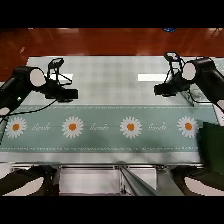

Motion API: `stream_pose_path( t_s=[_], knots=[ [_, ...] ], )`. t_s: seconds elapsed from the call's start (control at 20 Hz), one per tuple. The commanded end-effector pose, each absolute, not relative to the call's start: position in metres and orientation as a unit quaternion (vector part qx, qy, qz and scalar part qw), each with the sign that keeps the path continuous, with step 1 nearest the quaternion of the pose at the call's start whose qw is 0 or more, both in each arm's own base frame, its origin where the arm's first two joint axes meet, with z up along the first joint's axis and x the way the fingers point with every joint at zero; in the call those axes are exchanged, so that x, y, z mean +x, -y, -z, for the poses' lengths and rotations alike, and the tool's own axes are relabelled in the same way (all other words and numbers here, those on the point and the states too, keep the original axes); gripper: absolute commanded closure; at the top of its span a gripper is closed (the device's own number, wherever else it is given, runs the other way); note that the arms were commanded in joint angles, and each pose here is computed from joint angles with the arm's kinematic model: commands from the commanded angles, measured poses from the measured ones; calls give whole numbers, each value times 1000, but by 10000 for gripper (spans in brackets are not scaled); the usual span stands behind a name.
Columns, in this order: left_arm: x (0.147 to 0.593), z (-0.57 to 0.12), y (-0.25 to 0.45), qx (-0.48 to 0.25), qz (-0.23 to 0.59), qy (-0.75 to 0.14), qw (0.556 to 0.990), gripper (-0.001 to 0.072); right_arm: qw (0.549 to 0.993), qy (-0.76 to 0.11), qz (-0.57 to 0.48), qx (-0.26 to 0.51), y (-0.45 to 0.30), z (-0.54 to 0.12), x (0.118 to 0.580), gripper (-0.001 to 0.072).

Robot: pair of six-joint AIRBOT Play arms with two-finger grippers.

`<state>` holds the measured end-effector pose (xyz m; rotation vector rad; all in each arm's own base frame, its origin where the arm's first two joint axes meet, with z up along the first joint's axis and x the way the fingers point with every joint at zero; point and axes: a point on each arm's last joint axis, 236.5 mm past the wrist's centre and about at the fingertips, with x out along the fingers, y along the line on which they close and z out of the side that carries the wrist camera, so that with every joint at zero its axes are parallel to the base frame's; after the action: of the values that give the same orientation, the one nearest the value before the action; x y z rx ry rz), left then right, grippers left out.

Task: Fold the shirts.

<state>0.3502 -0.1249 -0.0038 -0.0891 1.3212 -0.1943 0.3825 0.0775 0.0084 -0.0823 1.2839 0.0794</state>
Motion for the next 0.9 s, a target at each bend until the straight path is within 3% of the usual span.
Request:
stream_pose_path(
  t_s=[0.0,0.6,0.7,0.85],
  knots=[
    [350,4,124,-41,89,-612,784,688,799,-598,-37,-38,-78,-8,383,680],
    [363,0,127,-47,92,-590,801,688,799,-598,-37,-38,-78,-8,383,680],
    [382,-6,130,-54,94,-556,824,688,801,-596,-38,-38,-78,-9,384,680],
    [407,-15,135,-64,98,-509,853,688,839,-542,-50,-24,-88,-20,413,680]
  ],
)
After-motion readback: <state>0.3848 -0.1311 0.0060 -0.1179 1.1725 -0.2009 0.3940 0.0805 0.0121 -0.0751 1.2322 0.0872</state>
